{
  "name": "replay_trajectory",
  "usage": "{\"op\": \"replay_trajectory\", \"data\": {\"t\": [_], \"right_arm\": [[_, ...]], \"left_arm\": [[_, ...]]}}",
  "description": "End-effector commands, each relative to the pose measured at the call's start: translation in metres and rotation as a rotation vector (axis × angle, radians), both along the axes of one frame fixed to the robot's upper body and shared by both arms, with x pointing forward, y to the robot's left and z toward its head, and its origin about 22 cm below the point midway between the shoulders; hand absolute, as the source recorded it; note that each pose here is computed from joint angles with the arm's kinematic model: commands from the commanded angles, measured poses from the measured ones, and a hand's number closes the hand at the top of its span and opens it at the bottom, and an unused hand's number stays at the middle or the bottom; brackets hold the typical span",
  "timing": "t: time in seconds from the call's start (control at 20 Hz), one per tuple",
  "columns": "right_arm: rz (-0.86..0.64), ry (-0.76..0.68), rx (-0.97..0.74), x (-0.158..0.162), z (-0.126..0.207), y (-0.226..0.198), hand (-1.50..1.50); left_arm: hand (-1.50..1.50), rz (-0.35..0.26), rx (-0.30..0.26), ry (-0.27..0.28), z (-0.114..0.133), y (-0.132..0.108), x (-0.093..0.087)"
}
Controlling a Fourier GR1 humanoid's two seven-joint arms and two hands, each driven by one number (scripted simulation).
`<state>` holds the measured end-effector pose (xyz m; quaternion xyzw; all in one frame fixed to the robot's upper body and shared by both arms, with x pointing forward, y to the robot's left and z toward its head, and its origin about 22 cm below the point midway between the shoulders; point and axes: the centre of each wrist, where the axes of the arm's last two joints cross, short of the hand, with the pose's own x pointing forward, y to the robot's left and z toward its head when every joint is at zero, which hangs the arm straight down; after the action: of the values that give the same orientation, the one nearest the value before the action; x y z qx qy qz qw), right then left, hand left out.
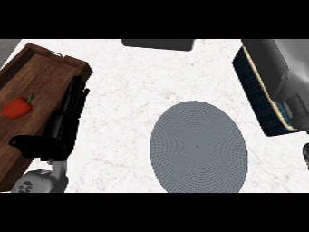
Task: Pick the squash from the placemat and place it in the basket
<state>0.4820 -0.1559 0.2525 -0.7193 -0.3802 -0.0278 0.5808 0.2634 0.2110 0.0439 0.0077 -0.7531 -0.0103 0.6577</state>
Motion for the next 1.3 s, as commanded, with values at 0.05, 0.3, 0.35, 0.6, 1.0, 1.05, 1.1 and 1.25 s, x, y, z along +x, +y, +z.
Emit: {"op": "replay_trajectory", "data": {"t": [0.05,0.3,0.35,0.6,1.0,1.05,1.1,1.25], "right_arm": [[-0.207,0.002,0.137,0.002,-0.008,0.001,1.5],[-0.247,-0.038,0.136,0.003,-0.007,-0.018,1.5],[-0.243,-0.029,0.118,0.003,-0.019,-0.016,1.5],[-0.275,0.0,0.123,0.002,-0.024,-0.024,1.5],[-0.303,0.103,0.148,-0.002,-0.072,-0.026,1.5],[-0.303,0.109,0.151,-0.004,-0.083,-0.025,1.5],[-0.319,0.121,0.157,-0.003,-0.081,-0.031,1.5],[-0.307,0.09,0.18,-0.006,-0.086,-0.023,1.5]], "left_arm": [[0.0,0.014,0.006,0.011,-0.001,0.011,-0.004],[0.0,0.039,-0.005,-0.001,0.005,0.014,-0.006],[0.0,0.045,-0.019,0.033,-0.01,0.011,-0.012],[0.0,0.057,-0.007,0.038,-0.011,0.017,-0.013],[0.0,0.097,-0.011,0.025,-0.017,0.017,-0.015],[0.0,0.092,-0.017,0.019,-0.002,0.019,-0.015],[0.0,0.085,-0.014,0.019,-0.006,0.014,-0.016],[0.0,0.079,-0.01,0.025,-0.015,0.029,-0.022]]}}
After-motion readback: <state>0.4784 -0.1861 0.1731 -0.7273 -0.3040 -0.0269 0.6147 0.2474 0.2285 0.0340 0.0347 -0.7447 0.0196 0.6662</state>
